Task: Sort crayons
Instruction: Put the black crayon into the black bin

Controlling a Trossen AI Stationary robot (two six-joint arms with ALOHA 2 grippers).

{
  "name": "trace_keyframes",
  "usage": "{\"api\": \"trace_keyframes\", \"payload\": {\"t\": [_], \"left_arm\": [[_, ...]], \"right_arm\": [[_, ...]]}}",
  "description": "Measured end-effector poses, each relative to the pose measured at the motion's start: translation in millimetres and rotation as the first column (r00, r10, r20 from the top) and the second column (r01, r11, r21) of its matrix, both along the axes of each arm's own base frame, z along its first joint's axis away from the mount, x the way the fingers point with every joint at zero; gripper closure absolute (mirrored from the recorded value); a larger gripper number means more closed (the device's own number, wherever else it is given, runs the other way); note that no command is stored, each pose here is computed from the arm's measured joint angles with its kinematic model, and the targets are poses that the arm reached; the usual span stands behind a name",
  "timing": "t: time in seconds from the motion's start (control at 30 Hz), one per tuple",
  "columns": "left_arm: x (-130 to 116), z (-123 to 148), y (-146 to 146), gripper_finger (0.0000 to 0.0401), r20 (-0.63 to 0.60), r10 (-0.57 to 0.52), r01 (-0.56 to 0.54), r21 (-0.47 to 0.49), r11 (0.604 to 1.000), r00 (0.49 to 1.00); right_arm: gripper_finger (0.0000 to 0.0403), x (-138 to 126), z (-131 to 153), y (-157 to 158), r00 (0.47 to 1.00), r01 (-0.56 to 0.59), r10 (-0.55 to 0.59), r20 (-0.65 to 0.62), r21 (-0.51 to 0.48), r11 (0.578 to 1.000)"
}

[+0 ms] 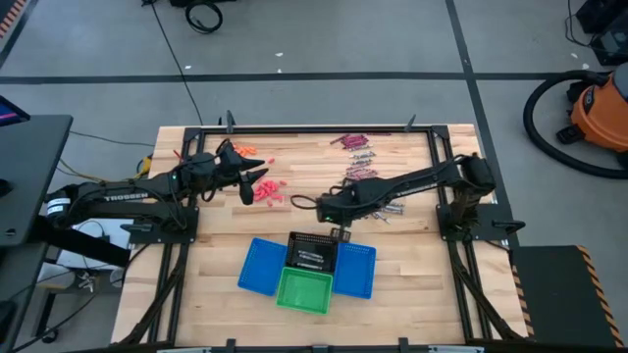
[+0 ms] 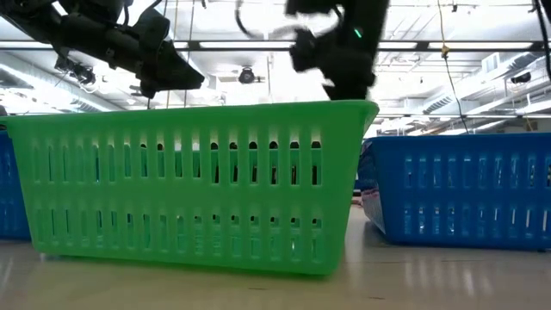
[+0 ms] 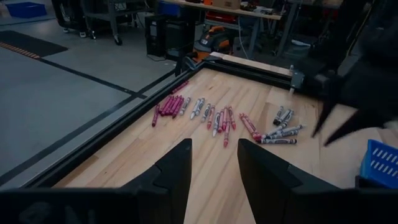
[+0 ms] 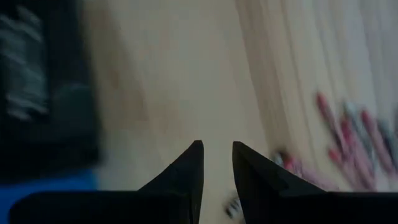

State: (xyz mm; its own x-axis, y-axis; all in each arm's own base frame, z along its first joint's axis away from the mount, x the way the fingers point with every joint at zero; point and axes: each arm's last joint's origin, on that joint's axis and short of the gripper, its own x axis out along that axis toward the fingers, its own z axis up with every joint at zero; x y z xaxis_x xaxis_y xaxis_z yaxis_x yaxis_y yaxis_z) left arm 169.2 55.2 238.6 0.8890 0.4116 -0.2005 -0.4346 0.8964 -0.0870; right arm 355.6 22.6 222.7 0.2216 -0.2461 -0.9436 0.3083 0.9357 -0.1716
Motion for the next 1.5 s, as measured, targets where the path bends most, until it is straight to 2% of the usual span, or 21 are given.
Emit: {"api": "trace_keyframes", "payload": {"t": [0.23, 0.33, 0.47, 0.73, 0.87, 1.2, 1.5], "left_arm": [[1, 4, 0, 0.026, 0.026, -0.005, 0.005, 0.035, 0.999, 1.0], [1, 4, 0, 0.026, 0.021, -0.011, 0.009, 0.056, 0.998, 1.0], [1, 4, 0, 0.026, 0.017, -0.012, 0.011, 0.063, 0.998, 1.0], [1, 4, 0, 0.026, -0.004, -0.021, 0.021, 0.107, 0.994, 1.0], [1, 4, 0, 0.026, -0.014, -0.024, 0.025, 0.127, 0.992, 1.0], [1, 4, 0, 0.026, -0.028, -0.026, 0.03, 0.151, 0.988, 0.999], [0, 3, 0, 0.026, -0.036, -0.027, 0.032, 0.149, 0.988, 0.999]], "right_arm": [[0.0312, -50, -25, -27, 0.985, 0.119, -0.109, -0.135, 0.064, 0.991], [0.0312, -68, -33, -39, 0.971, 0.188, -0.165, -0.174, 0.12, 0.975], [0.0312, -83, -43, -48, 0.943, 0.296, -0.266, -0.199, 0.141, 0.945], [0.0312, -108, -68, -63, 0.904, 0.307, -0.257, -0.341, 0.102, 0.946], [0.0312, -115, -70, -72, 0.884, 0.33, -0.285, -0.37, 0.062, 0.942], [0.0312, -119, -71, -87, 0.886, 0.308, -0.243, -0.394, 0.109, 0.945], [0.0312, -123, -75, -86, 0.886, 0.296, -0.218, -0.41, 0.139, 0.945]]}}
